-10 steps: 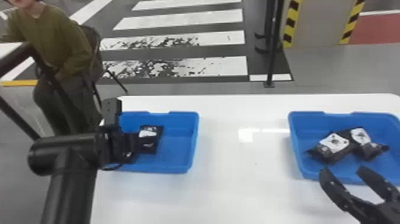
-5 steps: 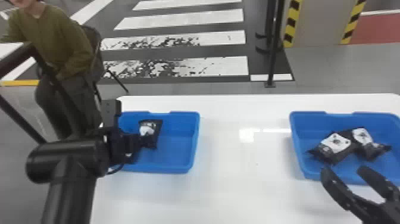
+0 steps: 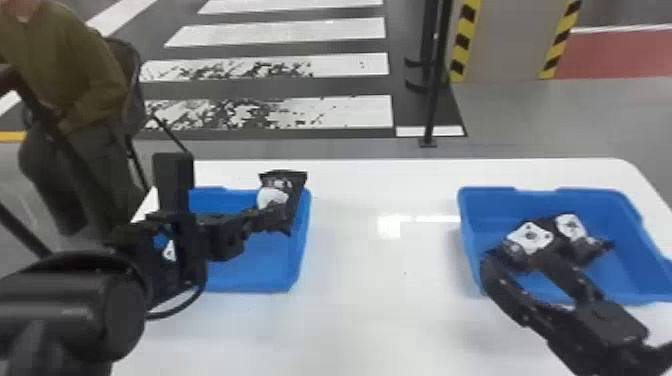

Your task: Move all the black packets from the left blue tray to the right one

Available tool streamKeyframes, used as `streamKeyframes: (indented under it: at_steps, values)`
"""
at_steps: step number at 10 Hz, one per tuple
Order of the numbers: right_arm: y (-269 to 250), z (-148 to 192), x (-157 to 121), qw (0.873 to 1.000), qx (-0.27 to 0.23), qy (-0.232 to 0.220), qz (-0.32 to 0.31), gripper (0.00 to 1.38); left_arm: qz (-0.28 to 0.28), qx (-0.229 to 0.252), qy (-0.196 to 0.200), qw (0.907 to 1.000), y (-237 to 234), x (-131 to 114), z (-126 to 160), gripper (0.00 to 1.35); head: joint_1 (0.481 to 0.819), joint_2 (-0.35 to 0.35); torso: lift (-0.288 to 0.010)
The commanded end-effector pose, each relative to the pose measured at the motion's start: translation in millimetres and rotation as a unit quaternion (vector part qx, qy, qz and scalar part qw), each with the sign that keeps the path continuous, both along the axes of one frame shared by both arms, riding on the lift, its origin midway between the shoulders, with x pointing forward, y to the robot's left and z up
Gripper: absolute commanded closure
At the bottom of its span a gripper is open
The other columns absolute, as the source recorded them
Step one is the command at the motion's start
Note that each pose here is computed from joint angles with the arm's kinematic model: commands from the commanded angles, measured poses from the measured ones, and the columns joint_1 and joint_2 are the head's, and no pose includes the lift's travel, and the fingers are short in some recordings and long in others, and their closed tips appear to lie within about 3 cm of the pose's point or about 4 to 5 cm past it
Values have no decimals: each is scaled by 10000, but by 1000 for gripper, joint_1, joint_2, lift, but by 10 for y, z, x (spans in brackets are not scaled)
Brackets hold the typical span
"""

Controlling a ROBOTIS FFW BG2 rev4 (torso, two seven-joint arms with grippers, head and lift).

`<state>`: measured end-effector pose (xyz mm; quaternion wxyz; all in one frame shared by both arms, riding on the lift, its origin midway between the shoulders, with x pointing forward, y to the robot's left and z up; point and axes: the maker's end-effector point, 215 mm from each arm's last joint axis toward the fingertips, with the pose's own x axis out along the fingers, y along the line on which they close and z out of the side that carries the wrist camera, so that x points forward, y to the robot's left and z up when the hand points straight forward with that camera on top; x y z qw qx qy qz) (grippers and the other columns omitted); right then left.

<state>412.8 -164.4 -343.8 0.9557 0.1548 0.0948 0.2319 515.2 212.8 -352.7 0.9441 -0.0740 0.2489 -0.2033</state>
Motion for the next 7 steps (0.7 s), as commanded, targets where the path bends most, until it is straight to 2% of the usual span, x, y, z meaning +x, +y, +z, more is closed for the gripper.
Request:
streamKeyframes:
  at_steps: [1,4,7]
  values:
    - [148,70,104,9997,66,-56,231,176,-618,-340,-117,9974,-600,-243,156,1210,695,62,-140]
    - [554,284,213,9961,431,-170,745,171,-1365,-789,-22,9875,-1312,-535,177,1210,695,-13,-140]
    - [885,397,263,9903,766,-140,1151,170,-1899,-1066,-5,9760,-1805,-747,252,1211,695,-39,-140]
